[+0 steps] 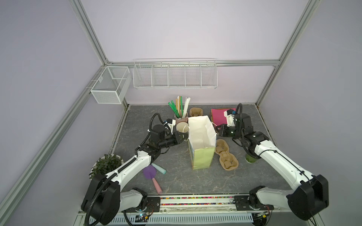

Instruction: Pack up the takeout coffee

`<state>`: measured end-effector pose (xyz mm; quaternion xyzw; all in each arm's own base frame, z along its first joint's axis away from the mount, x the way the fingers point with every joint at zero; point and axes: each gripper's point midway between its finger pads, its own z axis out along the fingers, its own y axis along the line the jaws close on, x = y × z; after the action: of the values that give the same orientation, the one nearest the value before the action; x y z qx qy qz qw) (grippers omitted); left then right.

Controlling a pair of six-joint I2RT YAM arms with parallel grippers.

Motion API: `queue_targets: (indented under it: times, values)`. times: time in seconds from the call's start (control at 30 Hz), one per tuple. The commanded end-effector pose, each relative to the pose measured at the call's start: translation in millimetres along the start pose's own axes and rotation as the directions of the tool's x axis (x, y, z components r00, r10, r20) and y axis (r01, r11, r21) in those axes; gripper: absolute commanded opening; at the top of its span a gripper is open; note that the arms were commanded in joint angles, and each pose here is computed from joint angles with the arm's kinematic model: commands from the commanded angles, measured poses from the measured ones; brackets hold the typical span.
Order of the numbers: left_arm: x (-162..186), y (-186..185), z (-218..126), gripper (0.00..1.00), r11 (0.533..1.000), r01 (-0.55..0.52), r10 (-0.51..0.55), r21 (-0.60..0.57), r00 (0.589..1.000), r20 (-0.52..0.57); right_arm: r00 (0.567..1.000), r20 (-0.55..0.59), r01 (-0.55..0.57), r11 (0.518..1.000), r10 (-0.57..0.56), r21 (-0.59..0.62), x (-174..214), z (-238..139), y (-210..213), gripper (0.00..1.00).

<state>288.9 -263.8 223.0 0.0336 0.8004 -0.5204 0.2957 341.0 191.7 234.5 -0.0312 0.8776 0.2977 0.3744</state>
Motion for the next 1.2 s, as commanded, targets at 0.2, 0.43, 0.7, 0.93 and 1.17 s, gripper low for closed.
queue_targets:
  times: [0.2, 0.43, 0.7, 0.93, 1.17]
  values:
    - [-11, -12, -14, 0.00, 0.999, -0.042, 0.043, -0.023, 0.999, 0.033, 0.999, 0.037, 0.016, 0.999, -0.018, 0.039, -16, -17, -3, 0.07]
    - [-10, -11, -22, 0.00, 0.997, -0.059, 0.061, -0.049, 0.997, 0.039, 0.996, 0.077, 0.034, 0.995, -0.042, 0.096, -25, -37, -8, 0.07]
    - [-12, -16, -36, 0.00, 0.996, -0.065, 0.068, -0.062, 0.996, 0.055, 0.994, 0.103, 0.016, 0.995, -0.027, 0.101, -31, -47, -10, 0.07]
    - [-11, -16, -36, 0.00, 0.997, -0.050, 0.053, -0.052, 0.997, 0.053, 0.996, 0.082, 0.026, 0.999, -0.030, 0.047, -32, -48, 2, 0.07]
    - [-16, -39, -38, 0.13, 0.999, -0.048, 0.047, 0.024, 0.998, 0.040, 0.995, 0.088, 0.048, 0.999, -0.046, -0.019, -41, -60, 22, 0.15]
